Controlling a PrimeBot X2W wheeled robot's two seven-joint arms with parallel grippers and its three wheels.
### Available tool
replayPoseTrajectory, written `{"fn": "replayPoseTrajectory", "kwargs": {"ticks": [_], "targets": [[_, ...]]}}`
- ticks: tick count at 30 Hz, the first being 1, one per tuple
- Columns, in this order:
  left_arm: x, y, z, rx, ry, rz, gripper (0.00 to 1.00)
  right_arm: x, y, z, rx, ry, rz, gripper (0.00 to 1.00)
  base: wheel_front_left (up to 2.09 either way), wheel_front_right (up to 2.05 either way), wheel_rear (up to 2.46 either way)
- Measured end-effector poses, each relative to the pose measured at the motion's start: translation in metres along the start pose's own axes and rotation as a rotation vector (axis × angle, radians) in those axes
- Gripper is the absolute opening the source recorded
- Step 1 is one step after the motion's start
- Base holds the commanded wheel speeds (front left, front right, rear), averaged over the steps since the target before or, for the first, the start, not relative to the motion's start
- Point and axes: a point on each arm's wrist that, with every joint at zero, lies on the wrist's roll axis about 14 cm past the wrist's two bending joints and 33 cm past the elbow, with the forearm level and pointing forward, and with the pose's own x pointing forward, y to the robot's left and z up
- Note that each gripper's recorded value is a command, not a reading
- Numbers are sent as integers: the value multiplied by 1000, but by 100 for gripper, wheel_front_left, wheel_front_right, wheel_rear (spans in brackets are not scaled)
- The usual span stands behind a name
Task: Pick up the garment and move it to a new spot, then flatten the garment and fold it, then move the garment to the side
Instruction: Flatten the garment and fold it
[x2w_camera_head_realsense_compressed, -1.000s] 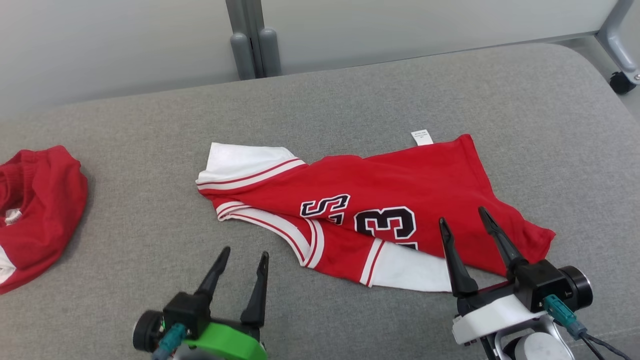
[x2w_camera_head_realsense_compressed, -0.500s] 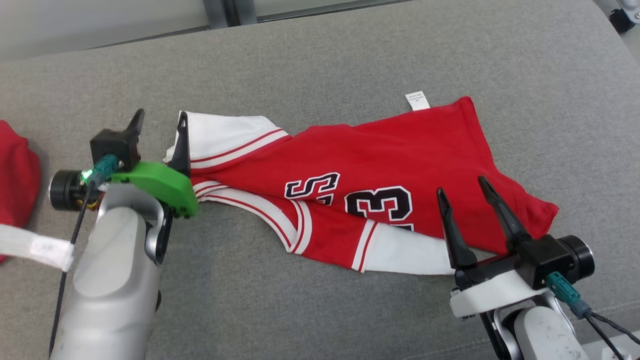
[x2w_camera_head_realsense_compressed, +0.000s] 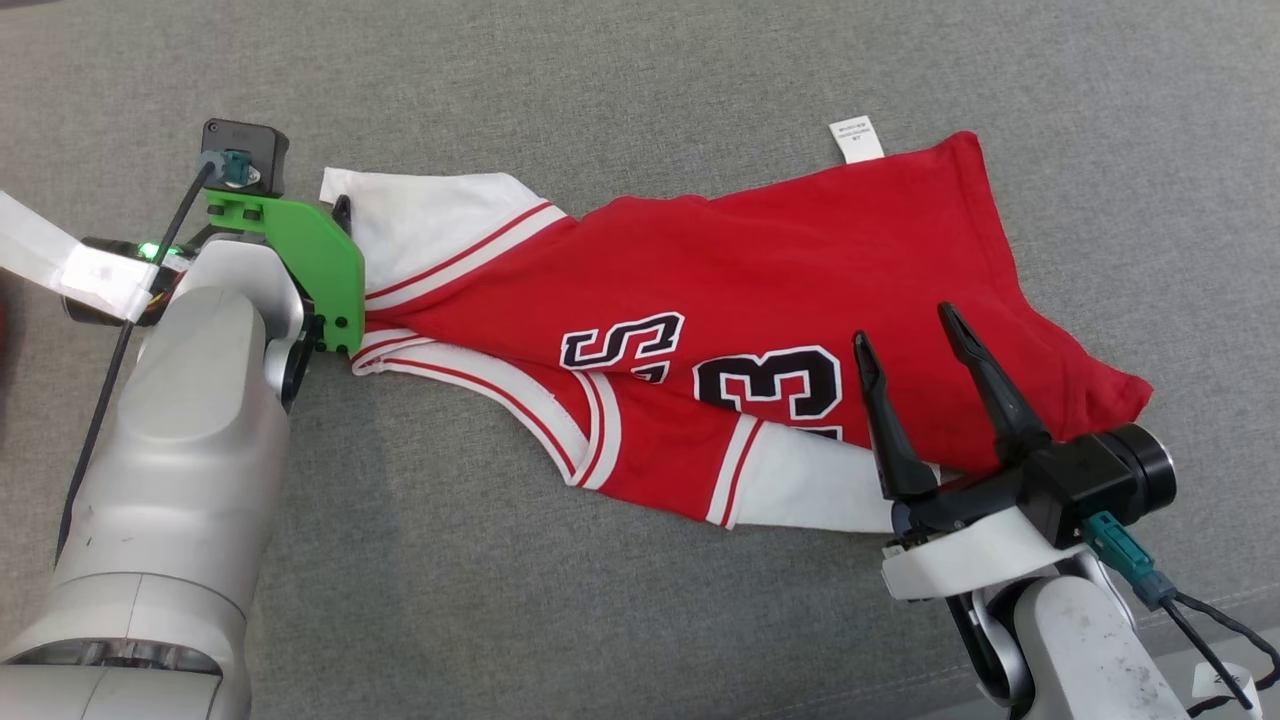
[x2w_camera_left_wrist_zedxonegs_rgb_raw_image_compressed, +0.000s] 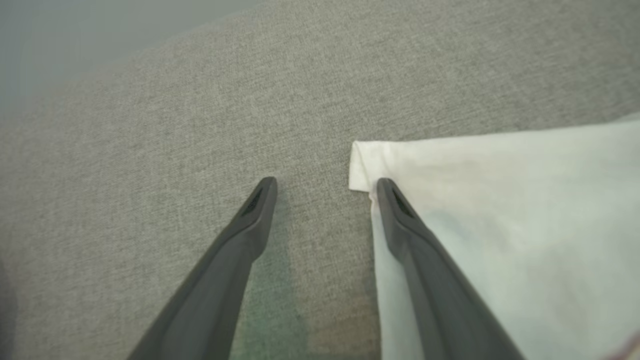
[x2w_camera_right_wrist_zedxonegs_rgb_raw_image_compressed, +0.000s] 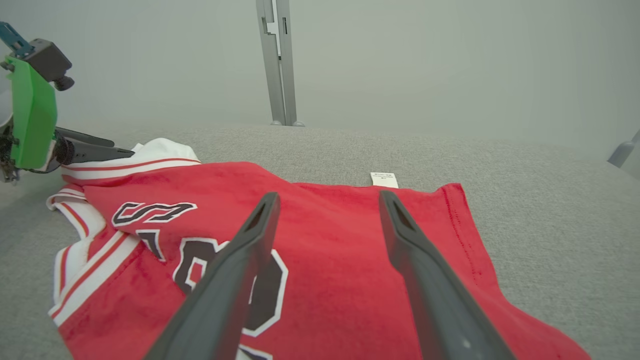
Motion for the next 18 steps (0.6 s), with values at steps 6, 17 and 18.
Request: {"fn": "replayPoseTrajectory", "kwargs": {"ticks": [6, 17, 18], "targets": [[7, -9, -1, -16, 14, -39, 100, 3, 1, 1, 7, -5, 1, 100, 0, 0, 0], [11, -42, 20, 31, -101, -127, 0, 1, -6, 0, 5, -1, -22, 100, 0, 0, 0], [9, -43, 26, 45, -134, -130, 0, 1, -7, 2, 4, -5, -24, 100, 0, 0, 0]]}}
